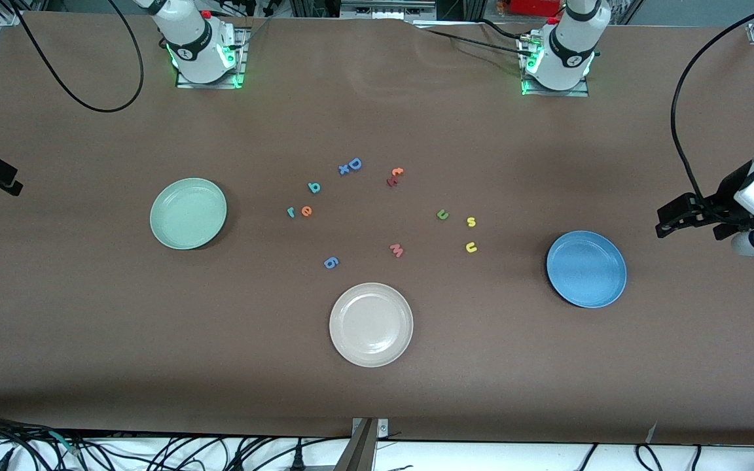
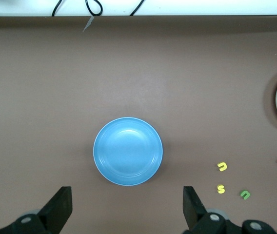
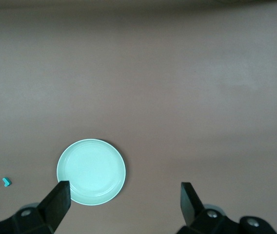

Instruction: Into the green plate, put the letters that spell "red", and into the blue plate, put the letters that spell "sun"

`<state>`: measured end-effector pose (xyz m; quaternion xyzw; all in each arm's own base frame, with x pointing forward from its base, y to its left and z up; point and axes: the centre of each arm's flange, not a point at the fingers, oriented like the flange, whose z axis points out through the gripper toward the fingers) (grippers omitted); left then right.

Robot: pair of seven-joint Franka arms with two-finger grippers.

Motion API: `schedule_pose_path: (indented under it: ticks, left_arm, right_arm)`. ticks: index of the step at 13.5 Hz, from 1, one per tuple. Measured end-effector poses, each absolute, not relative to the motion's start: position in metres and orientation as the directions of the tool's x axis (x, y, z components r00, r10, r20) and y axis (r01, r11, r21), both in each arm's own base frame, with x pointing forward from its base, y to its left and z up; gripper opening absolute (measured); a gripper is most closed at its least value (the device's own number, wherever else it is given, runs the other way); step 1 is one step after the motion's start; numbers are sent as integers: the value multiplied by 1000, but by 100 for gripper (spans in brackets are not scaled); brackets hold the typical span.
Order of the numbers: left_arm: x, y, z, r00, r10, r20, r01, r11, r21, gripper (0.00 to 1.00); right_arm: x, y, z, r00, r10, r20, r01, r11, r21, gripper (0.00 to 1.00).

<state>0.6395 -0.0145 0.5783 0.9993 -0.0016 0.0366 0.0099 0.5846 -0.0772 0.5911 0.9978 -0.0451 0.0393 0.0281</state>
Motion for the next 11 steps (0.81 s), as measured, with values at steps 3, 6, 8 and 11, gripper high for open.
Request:
schedule_pose_path:
  ticks: [3, 6, 8, 11]
  left_arm:
    - [640, -11, 578, 997, 3, 73, 1, -1000, 19, 100]
    - [639, -11, 578, 998, 2, 69, 1, -1000, 19, 100]
    - [639, -11, 578, 998, 3, 69, 1, -1000, 19, 100]
    - [639, -12, 577, 998, 2, 63, 1, -1000, 19, 100]
  right_arm:
    - [585, -77, 591, 993, -88, 80, -92, -994, 53, 100]
    - [585, -77, 591, 993, -88, 80, -92, -994, 53, 100]
    - [585, -77, 591, 993, -88, 79, -92, -994, 53, 100]
    - [585, -77, 589, 993, -88, 75, -92, -994, 53, 100]
